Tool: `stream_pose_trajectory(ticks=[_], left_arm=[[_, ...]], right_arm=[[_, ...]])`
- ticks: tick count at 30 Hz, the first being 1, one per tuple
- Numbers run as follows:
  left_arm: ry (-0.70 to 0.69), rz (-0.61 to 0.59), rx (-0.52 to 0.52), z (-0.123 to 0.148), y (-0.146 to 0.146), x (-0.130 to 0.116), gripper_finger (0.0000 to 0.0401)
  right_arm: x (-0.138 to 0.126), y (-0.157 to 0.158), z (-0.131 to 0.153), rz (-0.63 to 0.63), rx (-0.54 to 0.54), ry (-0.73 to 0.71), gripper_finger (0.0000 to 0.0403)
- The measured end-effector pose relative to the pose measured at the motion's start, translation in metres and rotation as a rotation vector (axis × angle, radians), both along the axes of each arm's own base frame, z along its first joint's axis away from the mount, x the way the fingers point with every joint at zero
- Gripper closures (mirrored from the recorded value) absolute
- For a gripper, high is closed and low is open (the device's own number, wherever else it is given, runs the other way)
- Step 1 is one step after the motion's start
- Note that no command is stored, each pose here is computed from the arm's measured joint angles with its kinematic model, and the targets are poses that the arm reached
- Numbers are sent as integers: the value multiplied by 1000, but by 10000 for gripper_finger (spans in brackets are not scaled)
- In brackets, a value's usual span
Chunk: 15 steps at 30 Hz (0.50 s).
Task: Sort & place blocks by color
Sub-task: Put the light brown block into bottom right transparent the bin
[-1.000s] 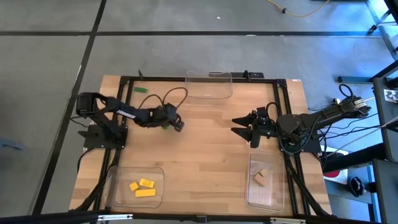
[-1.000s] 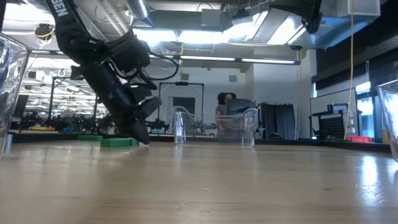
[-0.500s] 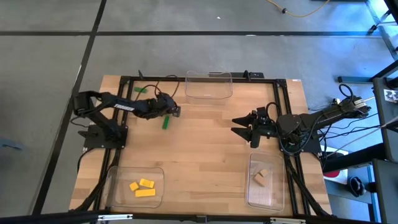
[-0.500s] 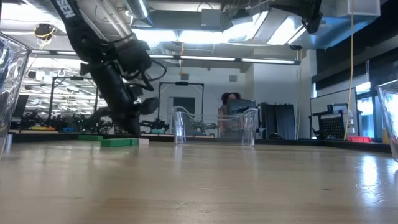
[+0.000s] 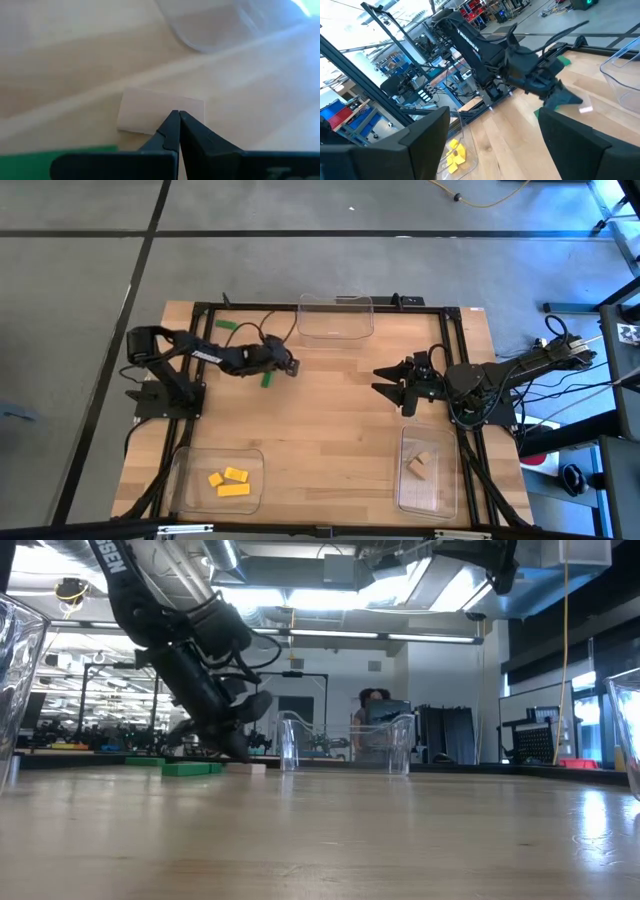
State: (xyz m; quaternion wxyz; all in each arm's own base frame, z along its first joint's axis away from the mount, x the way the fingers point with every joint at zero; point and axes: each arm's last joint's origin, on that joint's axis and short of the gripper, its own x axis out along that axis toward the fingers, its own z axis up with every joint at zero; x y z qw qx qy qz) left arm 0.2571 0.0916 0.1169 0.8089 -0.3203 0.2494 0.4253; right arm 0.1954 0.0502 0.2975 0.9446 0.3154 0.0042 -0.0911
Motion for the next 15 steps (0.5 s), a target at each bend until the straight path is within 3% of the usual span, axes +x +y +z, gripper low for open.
stream_pose_trajectory(ticks=[15], left_arm=[[1, -443, -165, -3, -99, 14, 401]], right_arm=[[0, 0, 0, -1, -1, 0, 95]])
